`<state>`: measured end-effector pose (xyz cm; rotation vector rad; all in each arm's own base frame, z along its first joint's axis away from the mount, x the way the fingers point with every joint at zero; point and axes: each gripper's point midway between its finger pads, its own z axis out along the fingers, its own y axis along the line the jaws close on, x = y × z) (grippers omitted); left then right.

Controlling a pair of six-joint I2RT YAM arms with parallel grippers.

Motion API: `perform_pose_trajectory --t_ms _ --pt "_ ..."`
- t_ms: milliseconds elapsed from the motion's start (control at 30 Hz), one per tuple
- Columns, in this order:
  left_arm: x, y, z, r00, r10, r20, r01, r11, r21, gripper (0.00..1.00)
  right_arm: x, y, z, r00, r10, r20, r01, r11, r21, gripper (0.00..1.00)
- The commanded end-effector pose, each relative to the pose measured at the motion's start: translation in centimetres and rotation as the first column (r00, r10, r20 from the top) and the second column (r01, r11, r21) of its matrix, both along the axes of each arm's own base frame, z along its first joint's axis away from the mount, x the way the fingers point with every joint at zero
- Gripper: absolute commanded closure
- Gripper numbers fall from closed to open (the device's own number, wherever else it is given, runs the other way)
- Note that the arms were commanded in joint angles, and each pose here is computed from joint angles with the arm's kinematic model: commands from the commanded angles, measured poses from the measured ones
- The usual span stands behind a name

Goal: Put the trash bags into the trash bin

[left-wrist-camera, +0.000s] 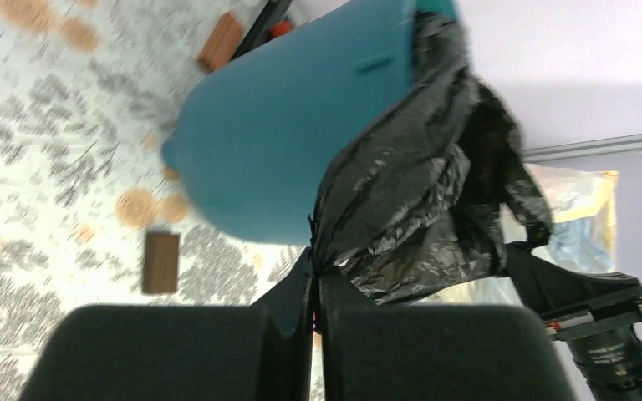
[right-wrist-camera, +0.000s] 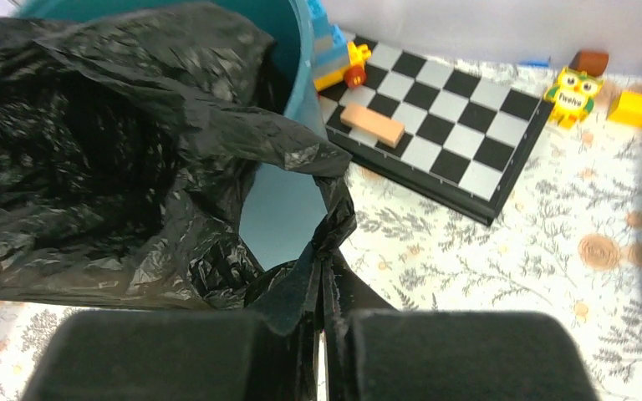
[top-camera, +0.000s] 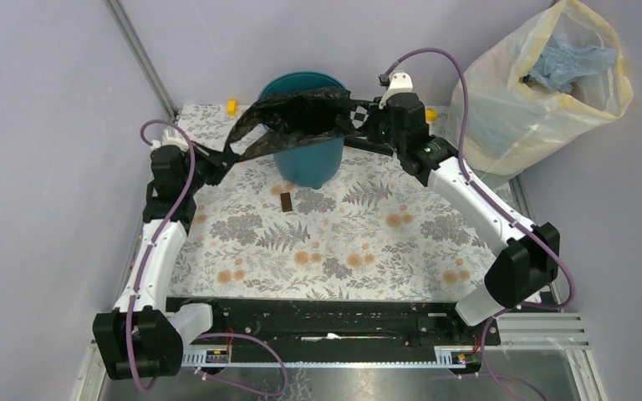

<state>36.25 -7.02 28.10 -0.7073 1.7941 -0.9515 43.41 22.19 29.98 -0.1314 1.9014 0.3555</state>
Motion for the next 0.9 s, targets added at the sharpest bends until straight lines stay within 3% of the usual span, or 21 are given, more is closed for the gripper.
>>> perform_pose_trajectory --t_ms 0,167,333,500,633,733,867 --pt "0.3 0.8 -2.2 1.0 0.03 0.002 -0.03 0.999 0.024 1.0 1.0 -1.7 0.1 0.995 -0.095 0.034 0.095 0.995 0.012 0.98" --pt "2.4 1.6 -4.2 0.998 0.07 -0.001 -0.07 0.997 0.036 1.0 4.2 -2.4 -2.1 0.992 -0.126 -0.009 0.126 0.992 0.006 0.96" --pt "4.4 1.9 -3.3 0.994 0.1 0.048 -0.101 0.995 0.025 1.0 7.1 -2.7 -2.5 0.994 -0.102 -0.029 0.103 0.994 0.04 0.84" --pt "6.7 1.9 -2.4 0.989 0.118 0.091 -0.118 0.993 -0.002 1.0 8.4 -2.5 -1.7 1.0 -0.004 0.002 0.003 0.999 0.033 0.69" --pt "8.6 1.3 -1.5 0.992 0.068 0.111 -0.069 0.998 0.008 0.95 8.2 -0.8 -0.8 0.987 0.162 0.015 -0.163 0.985 0.063 0.44" --pt "9.6 1.1 -0.7 0.991 0.048 0.129 -0.051 0.998 0.025 0.87 8.5 -0.3 -0.5 0.981 0.196 0.014 -0.196 0.978 0.067 0.3" --pt "10.8 0.9 -0.2 0.989 0.028 0.146 -0.031 0.999 0.021 0.83 9.2 0.4 0.1 0.976 0.219 0.015 -0.219 0.973 0.074 0.23"
